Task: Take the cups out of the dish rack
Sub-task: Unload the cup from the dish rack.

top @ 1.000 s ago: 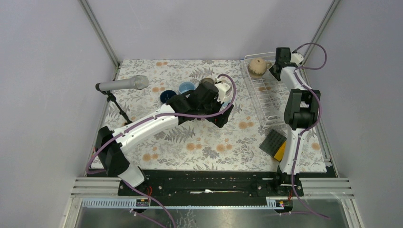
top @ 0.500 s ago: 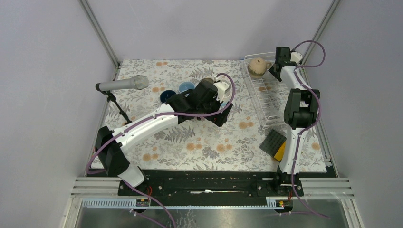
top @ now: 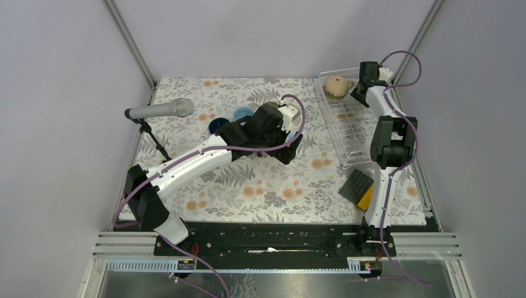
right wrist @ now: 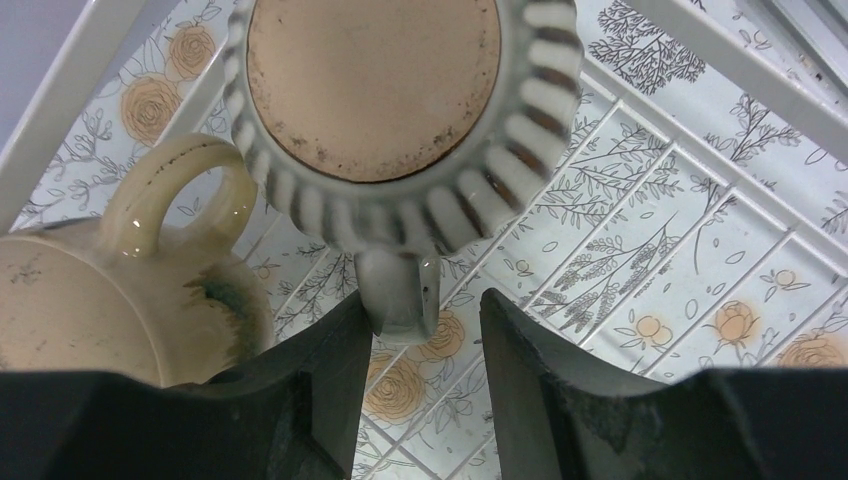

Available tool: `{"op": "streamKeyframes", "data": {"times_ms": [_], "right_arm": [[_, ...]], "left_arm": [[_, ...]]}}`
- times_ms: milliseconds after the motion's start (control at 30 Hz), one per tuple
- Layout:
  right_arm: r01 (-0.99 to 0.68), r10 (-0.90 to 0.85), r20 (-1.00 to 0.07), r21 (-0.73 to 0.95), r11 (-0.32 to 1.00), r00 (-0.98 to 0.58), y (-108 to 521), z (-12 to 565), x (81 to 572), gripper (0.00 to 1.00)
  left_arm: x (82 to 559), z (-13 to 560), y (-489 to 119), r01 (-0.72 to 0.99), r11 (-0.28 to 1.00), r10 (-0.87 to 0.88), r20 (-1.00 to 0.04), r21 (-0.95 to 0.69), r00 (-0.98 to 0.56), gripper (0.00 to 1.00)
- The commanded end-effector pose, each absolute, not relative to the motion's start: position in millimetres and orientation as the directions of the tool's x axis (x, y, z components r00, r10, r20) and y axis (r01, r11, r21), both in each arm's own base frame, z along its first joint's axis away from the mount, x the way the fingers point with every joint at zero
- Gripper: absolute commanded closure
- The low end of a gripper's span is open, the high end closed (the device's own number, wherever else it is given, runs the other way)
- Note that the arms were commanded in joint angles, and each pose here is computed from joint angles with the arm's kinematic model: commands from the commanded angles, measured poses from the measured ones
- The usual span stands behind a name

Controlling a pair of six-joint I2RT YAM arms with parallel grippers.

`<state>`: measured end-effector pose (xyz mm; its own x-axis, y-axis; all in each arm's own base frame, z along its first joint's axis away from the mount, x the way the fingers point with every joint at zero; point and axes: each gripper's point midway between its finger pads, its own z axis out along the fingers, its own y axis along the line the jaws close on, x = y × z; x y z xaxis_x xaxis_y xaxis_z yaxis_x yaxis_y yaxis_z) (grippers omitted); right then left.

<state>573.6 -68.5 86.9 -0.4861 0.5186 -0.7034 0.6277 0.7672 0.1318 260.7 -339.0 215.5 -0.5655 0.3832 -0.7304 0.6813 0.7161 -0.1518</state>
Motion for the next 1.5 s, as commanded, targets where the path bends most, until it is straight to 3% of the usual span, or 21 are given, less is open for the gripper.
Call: {"op": "streamKeyframes", "data": {"times_ms": [0,467,833,1233,1467], "right_arm": [[0.577,0.441,-0.735,0.083,0.813,-0.515,-75.0,104.8,582.1,0.49],[0.540,0.423,-0.706,0.068,0.839,-0.568,-69.6,80.3,590.5,0.53],[0.546,0.398,-0.721,0.033,0.837,-0.567,-76.5,82.5,591.6,0.62],[0.538,0.355,-0.746,-0.005,0.843,-0.564,-83.2,99.6,589.6,0.99],[0.542,0.355,-0.770,0.015,0.840,-0.530,-82.9,119.9,586.5,1.00]], "left_arm": [[266.2,235.4,-343.8,0.687,0.705,0.331,-0.776,-0.174,-0.536,0.01],[268.9,232.7,-343.2,0.683,0.708,0.330,-0.771,-0.179,-0.545,0.01],[269.4,231.1,-344.0,0.683,0.707,0.331,-0.768,-0.184,-0.549,0.01],[269.0,230.2,-345.3,0.686,0.701,0.330,-0.766,-0.192,-0.552,0.01],[269.9,229.0,-345.1,0.685,0.703,0.328,-0.765,-0.193,-0.553,0.01]]}}
